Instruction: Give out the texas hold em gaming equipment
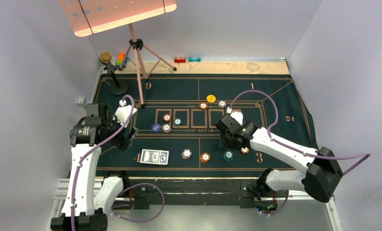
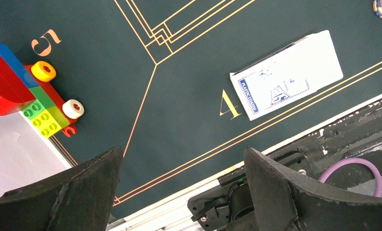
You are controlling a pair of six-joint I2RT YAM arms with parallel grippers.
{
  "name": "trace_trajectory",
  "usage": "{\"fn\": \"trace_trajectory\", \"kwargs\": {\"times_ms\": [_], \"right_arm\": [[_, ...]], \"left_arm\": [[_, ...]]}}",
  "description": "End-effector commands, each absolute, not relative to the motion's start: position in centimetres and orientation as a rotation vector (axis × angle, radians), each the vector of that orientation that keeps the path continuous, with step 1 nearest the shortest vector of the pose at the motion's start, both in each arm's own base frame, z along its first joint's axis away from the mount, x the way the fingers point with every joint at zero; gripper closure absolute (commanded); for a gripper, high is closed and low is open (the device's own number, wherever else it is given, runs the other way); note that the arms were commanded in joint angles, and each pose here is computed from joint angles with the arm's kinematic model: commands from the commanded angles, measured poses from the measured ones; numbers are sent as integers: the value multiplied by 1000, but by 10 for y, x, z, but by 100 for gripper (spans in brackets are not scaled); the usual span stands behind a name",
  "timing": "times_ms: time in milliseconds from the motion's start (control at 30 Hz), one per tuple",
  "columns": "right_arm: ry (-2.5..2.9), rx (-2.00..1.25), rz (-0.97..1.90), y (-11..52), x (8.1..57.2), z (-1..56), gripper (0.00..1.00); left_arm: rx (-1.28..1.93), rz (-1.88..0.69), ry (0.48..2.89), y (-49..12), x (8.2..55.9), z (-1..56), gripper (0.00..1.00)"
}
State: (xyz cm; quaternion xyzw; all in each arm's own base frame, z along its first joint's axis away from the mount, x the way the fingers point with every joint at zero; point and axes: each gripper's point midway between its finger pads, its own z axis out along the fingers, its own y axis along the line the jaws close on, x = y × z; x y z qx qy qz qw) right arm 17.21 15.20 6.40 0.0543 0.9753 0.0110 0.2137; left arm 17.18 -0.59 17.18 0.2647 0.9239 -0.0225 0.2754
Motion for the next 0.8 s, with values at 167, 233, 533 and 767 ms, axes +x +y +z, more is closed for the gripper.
{"fn": "trace_trajectory", "kwargs": {"times_ms": [167,233,533,767], "right_arm": [[2444,259,75,143,288,154,85],[2430,282,50,141,317,158,85],[2525,274,-6,155,393,105,88],[2594,181,29,186,393,70,89]], "left_arm": [[735,-61,2469,-7,174,170,0],[734,-63,2469,-7,175,171,0],[737,-43,2471,-5,173,170,0],[739,-39,2477,-4,175,166,0]]}}
